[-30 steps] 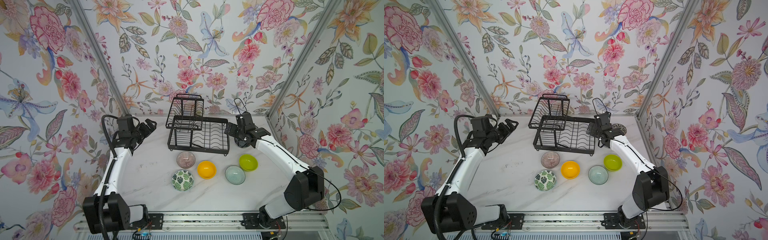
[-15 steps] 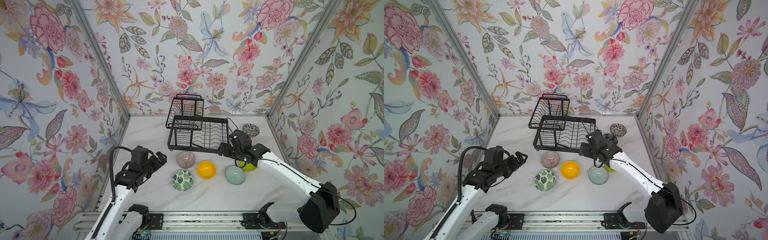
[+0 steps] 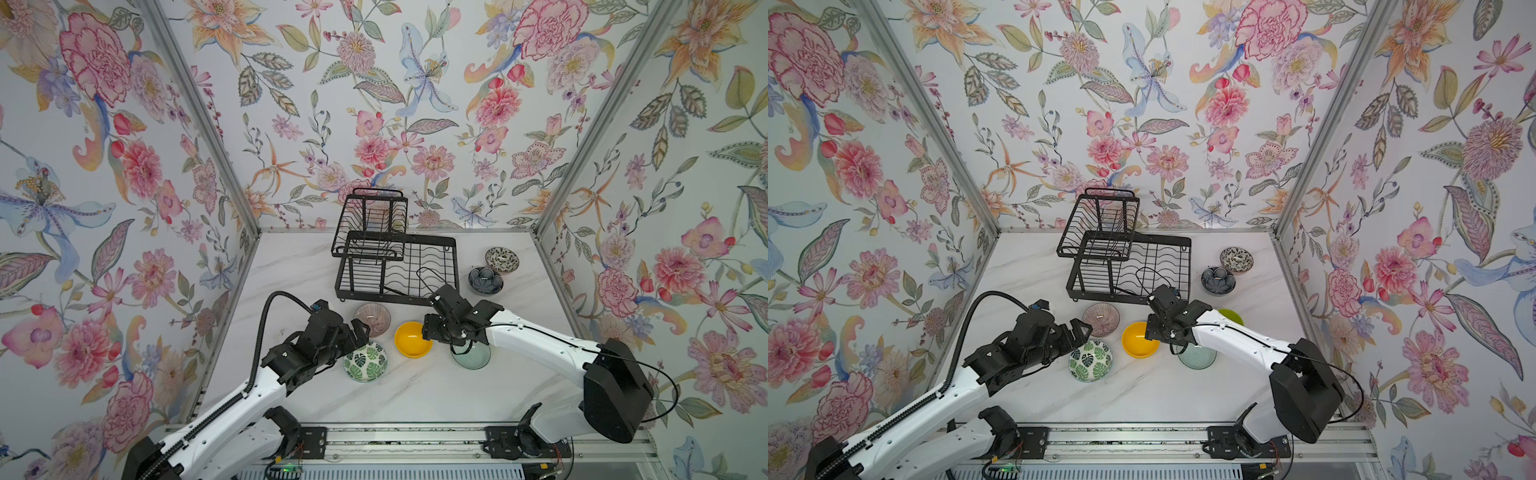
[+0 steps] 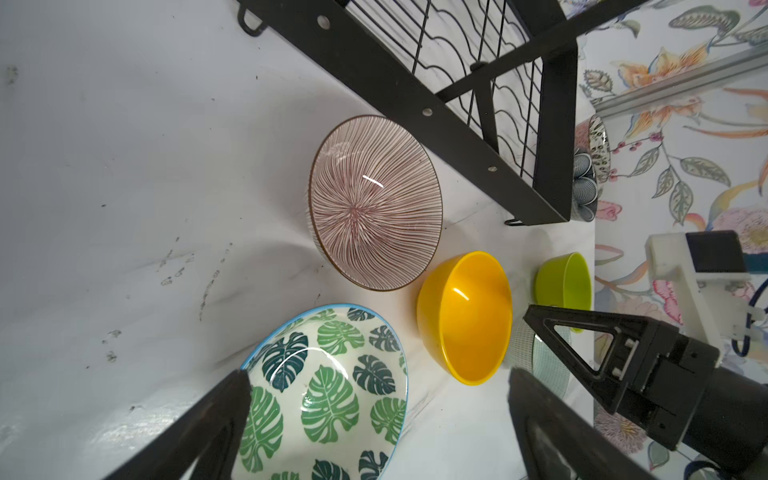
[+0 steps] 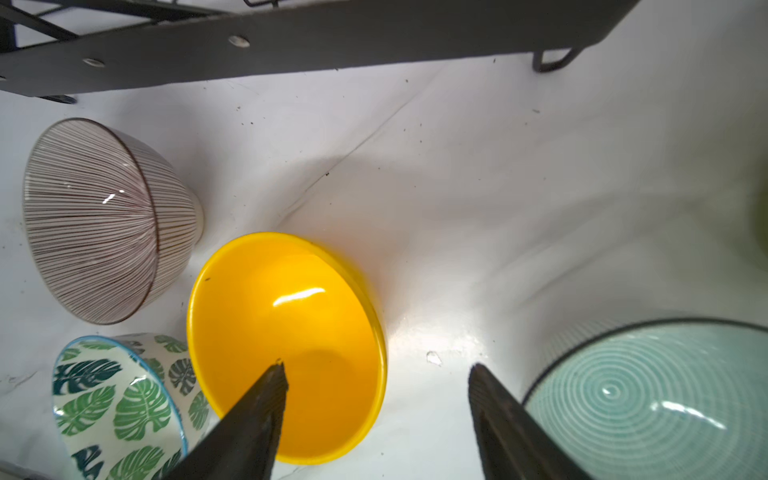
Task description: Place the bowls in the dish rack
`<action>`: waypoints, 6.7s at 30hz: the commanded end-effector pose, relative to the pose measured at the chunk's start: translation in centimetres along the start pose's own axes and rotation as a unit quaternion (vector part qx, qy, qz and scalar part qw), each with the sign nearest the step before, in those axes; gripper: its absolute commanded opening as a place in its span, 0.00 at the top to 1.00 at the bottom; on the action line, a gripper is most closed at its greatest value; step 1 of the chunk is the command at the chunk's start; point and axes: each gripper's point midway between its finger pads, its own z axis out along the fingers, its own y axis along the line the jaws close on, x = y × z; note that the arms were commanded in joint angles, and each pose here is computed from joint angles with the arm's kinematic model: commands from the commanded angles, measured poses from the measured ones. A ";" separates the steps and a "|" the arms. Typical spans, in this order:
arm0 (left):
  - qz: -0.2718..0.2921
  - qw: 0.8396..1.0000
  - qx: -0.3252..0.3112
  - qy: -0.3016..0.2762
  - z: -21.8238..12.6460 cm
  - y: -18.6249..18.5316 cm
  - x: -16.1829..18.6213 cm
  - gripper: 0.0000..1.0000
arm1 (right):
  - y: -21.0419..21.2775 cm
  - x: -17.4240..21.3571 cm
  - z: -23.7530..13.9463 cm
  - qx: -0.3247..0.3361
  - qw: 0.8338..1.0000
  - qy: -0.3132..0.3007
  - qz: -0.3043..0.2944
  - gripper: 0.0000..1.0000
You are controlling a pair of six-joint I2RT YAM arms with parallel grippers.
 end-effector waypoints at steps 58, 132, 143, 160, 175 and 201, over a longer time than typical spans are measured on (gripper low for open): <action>0.182 0.969 0.089 -0.144 -6.9 -21.6 -15.2 0.06 | 10.0 -20.0 -19.0 -0.085 0.943 -0.320 0.031 1.00; 0.288 0.845 0.104 -0.438 -0.4 -30.5 -18.9 1.00 | 7.8 -21.4 -29.1 -0.455 0.646 -0.234 0.566 0.19; 0.285 0.842 0.099 -0.447 -0.7 -29.6 -18.1 1.00 | 6.8 -22.1 -28.0 -0.485 0.594 -0.256 0.588 0.29; 0.283 0.835 0.080 -0.466 -1.9 -29.0 -17.5 1.00 | 9.3 -24.0 -27.6 -0.533 0.538 -0.239 0.608 0.59; 0.289 0.824 0.050 -0.484 -3.2 -28.3 -18.0 1.00 | 10.7 -24.0 -27.1 -0.550 0.533 -0.236 0.599 1.00; 0.268 0.823 0.030 -0.499 -4.9 -30.2 -20.3 0.73 | 10.9 -30.3 -31.6 -0.661 0.488 -0.253 0.511 1.00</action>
